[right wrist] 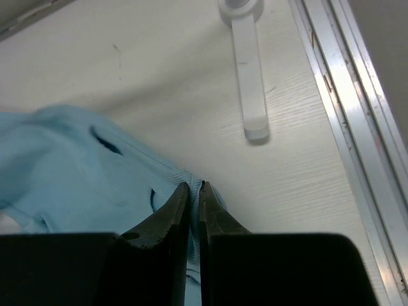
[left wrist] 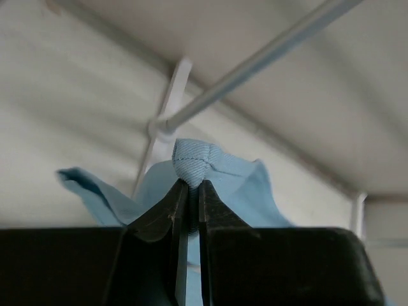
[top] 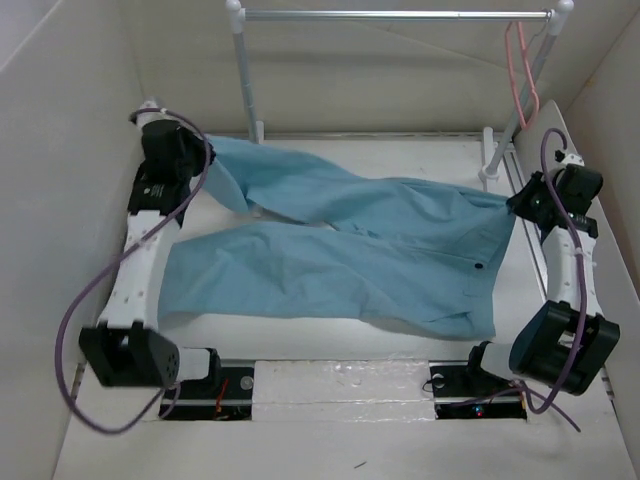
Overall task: Place the trousers on the hanger
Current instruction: Flatten out the trousers at the center of the board.
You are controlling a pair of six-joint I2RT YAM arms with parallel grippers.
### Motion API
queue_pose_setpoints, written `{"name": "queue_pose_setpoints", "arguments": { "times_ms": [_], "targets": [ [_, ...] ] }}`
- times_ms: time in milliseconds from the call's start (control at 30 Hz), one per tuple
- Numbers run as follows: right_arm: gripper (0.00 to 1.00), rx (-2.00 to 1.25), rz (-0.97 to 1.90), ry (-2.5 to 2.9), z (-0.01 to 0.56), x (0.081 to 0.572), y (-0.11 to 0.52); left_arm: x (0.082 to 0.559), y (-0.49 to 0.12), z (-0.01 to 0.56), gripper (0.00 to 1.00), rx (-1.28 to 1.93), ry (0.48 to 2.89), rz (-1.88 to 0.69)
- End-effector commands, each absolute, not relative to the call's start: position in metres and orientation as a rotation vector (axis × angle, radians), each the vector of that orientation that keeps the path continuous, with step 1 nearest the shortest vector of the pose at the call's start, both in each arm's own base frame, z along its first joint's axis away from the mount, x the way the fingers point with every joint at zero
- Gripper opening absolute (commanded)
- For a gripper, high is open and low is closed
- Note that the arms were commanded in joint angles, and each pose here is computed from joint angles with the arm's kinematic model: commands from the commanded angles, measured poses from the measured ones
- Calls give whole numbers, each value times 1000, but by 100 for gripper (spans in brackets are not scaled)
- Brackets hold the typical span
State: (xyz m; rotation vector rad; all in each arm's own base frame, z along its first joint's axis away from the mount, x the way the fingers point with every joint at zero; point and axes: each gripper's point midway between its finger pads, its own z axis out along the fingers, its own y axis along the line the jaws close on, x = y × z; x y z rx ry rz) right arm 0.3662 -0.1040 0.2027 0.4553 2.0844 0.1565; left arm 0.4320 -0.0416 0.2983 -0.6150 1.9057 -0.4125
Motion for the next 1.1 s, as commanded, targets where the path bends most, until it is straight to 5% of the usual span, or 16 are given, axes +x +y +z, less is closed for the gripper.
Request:
{"name": "queue_pose_setpoints", "arguments": {
  "times_ms": [0, 200, 567, 967, 1000, 1033, 1067],
  "targets": [
    [0, 519, 59, 2060, 214, 369, -133, 403, -13, 343, 0, -709, 1707, -331],
    [0, 605, 49, 2050, 205, 381, -154, 366, 42, 385, 0, -804, 1505, -166],
    [0, 609, -81, 2058, 217, 395, -185, 337, 78, 390, 0, -854, 1500, 98],
    [2, 630, -22, 2106, 182, 489, -225, 485, 105, 296, 0, -840, 1653, 403],
    [24, 610, -6, 2111, 185, 501, -223, 508, 113, 276, 29, -849, 1719, 412],
    [24, 614, -3, 2126, 176, 502, -223, 515, 122, 267, 29, -882, 1736, 428],
    [55, 573, 48, 2112, 186, 512, -214, 526, 124, 255, 68, -883, 1797, 365]
  ]
}}
